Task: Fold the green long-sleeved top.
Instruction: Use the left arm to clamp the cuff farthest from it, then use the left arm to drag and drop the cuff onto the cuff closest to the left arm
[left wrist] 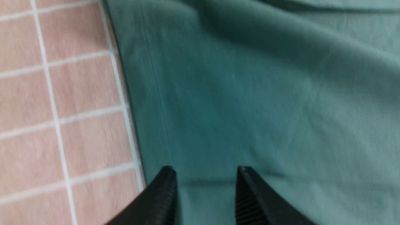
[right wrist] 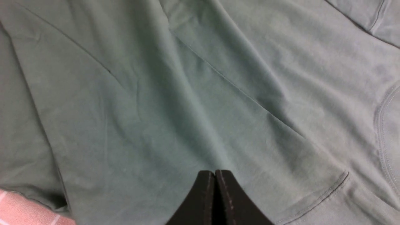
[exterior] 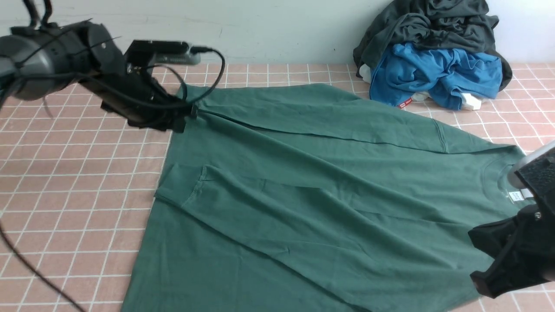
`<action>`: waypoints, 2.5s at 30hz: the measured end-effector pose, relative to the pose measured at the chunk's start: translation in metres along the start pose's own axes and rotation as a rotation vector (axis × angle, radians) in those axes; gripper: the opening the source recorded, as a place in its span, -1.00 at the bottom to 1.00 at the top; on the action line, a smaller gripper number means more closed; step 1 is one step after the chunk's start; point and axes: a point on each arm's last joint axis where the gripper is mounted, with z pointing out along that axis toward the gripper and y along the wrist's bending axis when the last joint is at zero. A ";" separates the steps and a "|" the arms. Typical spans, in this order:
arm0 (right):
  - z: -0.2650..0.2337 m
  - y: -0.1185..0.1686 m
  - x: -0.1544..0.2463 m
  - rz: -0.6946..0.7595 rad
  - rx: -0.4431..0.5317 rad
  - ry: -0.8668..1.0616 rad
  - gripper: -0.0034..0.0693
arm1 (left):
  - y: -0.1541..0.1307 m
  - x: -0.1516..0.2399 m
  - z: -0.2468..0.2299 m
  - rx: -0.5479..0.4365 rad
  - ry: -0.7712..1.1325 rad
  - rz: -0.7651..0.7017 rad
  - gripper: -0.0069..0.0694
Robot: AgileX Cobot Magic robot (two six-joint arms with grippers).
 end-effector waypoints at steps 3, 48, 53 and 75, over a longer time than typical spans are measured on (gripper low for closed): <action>0.000 0.000 -0.002 -0.003 0.002 -0.023 -0.93 | 0.008 -0.028 0.019 -0.005 -0.083 -0.040 0.37; 0.000 -0.004 -0.009 -0.128 0.055 -0.098 -0.93 | 0.018 -0.081 0.029 -0.091 -0.067 -0.134 -0.78; 0.000 -0.005 -0.009 -0.154 0.067 -0.099 -0.93 | -0.004 -0.076 -0.010 -0.070 0.059 0.005 -0.78; 0.000 -0.006 -0.009 -0.083 0.067 -0.100 -0.93 | -0.038 0.097 -0.057 -0.150 0.494 0.145 -0.78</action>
